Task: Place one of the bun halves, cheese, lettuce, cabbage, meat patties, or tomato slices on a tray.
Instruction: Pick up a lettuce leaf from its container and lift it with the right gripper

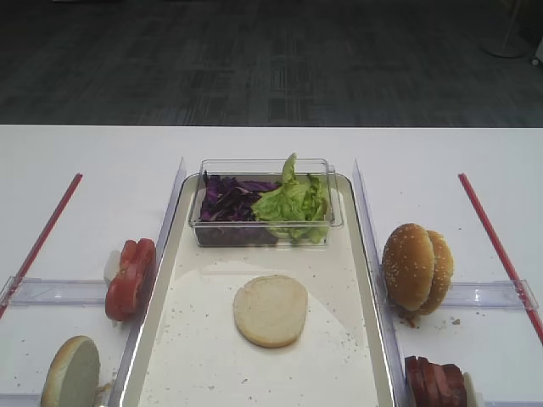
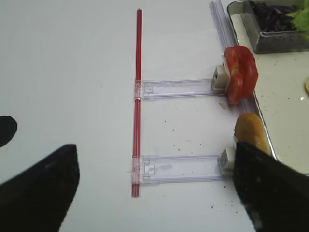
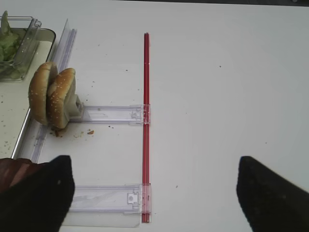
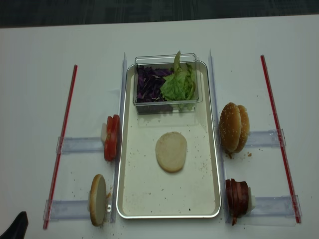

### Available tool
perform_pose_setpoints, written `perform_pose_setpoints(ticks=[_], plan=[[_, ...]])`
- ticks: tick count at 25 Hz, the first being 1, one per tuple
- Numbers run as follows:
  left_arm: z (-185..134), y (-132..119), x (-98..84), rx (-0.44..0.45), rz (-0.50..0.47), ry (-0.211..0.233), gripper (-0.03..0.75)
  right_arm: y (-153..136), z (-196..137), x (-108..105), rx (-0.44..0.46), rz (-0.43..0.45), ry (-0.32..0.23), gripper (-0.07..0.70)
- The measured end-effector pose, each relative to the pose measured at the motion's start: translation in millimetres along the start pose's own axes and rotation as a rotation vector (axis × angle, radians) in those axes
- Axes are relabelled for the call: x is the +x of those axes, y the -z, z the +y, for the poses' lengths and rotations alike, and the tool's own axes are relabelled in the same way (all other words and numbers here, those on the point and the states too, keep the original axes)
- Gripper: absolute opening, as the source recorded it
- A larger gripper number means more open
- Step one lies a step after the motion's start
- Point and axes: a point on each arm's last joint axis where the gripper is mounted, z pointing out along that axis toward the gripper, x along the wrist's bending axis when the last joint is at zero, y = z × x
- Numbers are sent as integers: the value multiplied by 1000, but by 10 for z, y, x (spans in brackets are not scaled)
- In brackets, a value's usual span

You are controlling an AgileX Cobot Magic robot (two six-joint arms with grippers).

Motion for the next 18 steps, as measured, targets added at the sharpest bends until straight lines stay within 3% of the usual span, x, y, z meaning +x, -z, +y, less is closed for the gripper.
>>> perform_pose_setpoints(ticks=[18], plan=[[0, 0, 0, 0, 0, 0, 598, 0, 0, 0, 0, 0, -4, 692]])
